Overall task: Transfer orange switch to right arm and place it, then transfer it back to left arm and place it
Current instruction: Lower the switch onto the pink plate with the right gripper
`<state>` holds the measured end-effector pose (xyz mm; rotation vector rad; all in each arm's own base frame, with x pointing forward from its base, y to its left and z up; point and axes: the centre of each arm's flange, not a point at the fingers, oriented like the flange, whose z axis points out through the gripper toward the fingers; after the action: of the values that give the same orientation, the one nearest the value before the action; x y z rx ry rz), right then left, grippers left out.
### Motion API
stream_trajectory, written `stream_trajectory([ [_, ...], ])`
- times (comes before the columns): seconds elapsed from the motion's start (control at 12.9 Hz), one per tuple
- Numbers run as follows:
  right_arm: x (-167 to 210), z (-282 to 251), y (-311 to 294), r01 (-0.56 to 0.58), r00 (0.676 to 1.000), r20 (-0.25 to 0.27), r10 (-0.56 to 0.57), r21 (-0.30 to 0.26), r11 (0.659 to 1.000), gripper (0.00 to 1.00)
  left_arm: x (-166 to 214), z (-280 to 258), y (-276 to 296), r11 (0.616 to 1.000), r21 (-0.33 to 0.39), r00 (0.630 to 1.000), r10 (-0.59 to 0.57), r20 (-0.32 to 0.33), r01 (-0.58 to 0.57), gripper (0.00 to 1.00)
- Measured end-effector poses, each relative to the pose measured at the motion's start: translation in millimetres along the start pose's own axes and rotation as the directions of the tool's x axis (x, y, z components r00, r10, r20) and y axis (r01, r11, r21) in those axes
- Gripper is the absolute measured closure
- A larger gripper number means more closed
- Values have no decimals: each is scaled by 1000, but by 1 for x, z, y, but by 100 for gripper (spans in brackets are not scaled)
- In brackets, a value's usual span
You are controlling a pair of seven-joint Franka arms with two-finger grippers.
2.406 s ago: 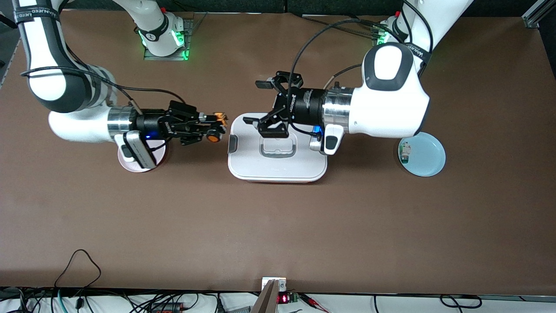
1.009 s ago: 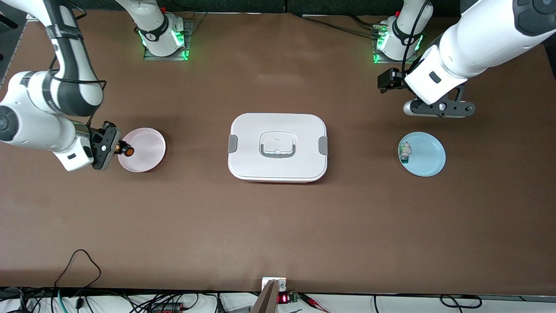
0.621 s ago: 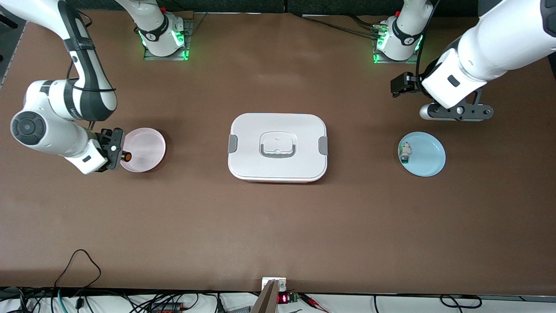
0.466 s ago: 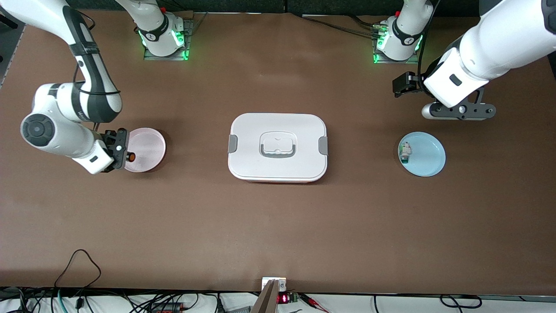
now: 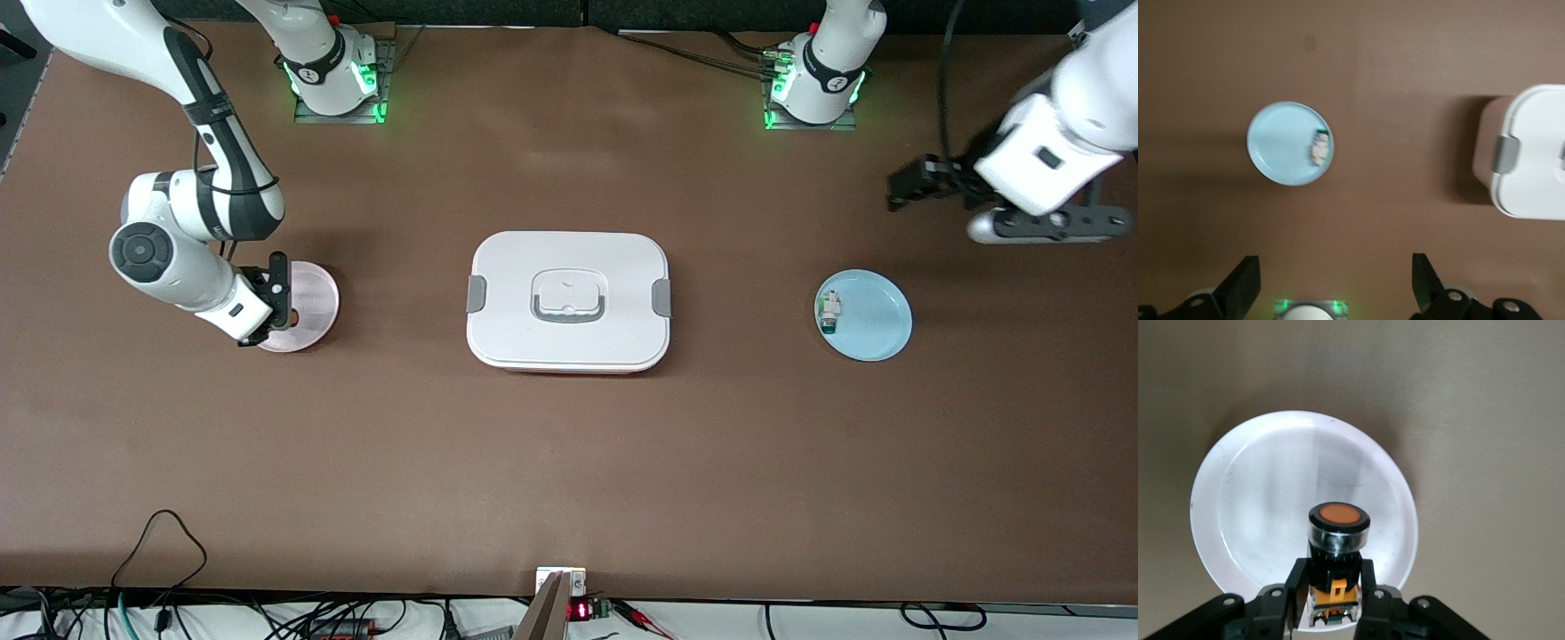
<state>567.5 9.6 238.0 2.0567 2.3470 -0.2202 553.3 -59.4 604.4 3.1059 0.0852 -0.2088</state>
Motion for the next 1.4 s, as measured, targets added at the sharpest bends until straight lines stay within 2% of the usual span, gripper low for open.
stream_trajectory([
  [0.16,2,3,-4,7,1000,1,-7,-6,1000,65,-1,4,-19,999,36,1000,6,-9,-6,0],
  [0.39,4,11,-11,12,1000,-2,-12,-3,1000,65,-15,2,1,988,145,998,60,-26,-55,0],
  [0.78,7,27,-30,22,1000,-1,-22,34,999,65,-14,6,9,988,149,999,37,-34,-32,0],
  [1.09,8,34,-40,24,1000,-5,-24,21,999,64,-19,5,30,988,152,998,38,-43,-31,0],
  [1.24,6,34,-41,21,1000,-5,-21,17,1000,60,-22,1,45,988,151,998,28,-59,-18,0],
  [1.4,4,29,-40,15,1000,-3,-15,4,1000,42,-22,-1,46,989,149,998,18,-66,-8,0],
])
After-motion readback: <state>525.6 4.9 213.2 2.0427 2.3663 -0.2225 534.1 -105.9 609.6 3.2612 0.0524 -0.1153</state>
